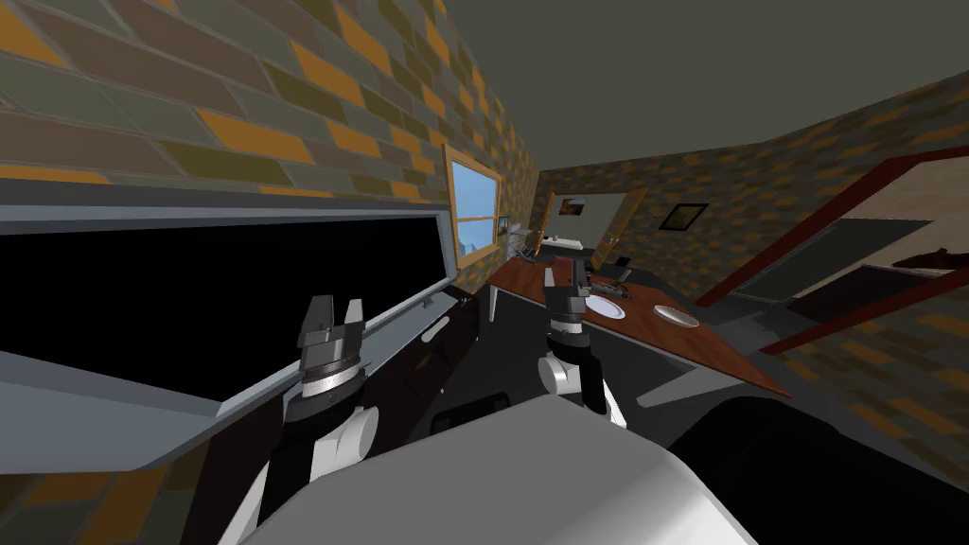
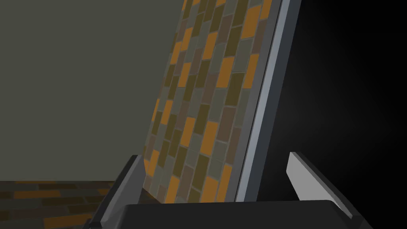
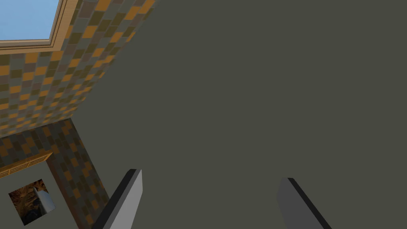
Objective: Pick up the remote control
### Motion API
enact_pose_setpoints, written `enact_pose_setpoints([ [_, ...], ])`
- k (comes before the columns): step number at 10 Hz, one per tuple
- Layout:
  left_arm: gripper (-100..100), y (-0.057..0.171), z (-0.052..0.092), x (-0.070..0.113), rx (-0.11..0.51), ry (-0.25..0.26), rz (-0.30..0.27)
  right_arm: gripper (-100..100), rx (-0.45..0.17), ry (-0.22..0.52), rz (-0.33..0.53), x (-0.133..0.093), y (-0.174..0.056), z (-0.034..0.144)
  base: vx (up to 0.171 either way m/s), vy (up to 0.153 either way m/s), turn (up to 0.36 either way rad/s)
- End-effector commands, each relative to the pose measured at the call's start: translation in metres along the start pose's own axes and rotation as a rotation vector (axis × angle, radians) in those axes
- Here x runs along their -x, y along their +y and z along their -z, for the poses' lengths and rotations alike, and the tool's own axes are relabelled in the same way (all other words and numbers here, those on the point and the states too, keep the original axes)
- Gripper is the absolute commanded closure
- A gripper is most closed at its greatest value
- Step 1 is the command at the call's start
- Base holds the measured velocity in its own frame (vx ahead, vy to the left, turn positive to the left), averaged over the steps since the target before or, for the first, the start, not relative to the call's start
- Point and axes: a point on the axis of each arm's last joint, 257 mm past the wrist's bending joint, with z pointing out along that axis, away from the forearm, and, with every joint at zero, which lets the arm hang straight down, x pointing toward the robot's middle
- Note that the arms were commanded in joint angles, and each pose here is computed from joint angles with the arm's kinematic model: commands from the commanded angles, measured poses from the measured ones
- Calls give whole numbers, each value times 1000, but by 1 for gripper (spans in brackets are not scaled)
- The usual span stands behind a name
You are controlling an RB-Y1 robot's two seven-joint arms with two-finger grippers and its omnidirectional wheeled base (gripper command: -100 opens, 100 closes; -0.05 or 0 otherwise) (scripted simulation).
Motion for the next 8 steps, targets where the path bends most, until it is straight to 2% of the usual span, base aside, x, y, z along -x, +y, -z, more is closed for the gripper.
enact_pose_setpoints([
  [1, -100, 8, -3, -4, 14, 38, 4, 0, 0, 0, 0, 0, 0, 0, 24, -49, 90],
  [5, -100, 38, -14, -11, 83, 98, 33, 0, 0, 0, 0, 0, 0, 0, 70, -107, 104],
  [6, -100, 39, -14, -11, 88, 99, 33, 0, 0, 0, 0, 0, 0, 0, 43, -95, 54],
  [8, -100, 61, -21, -13, 140, 122, 55, 0, 0, 0, 0, 0, 0, 0, 43, -103, 107],
])
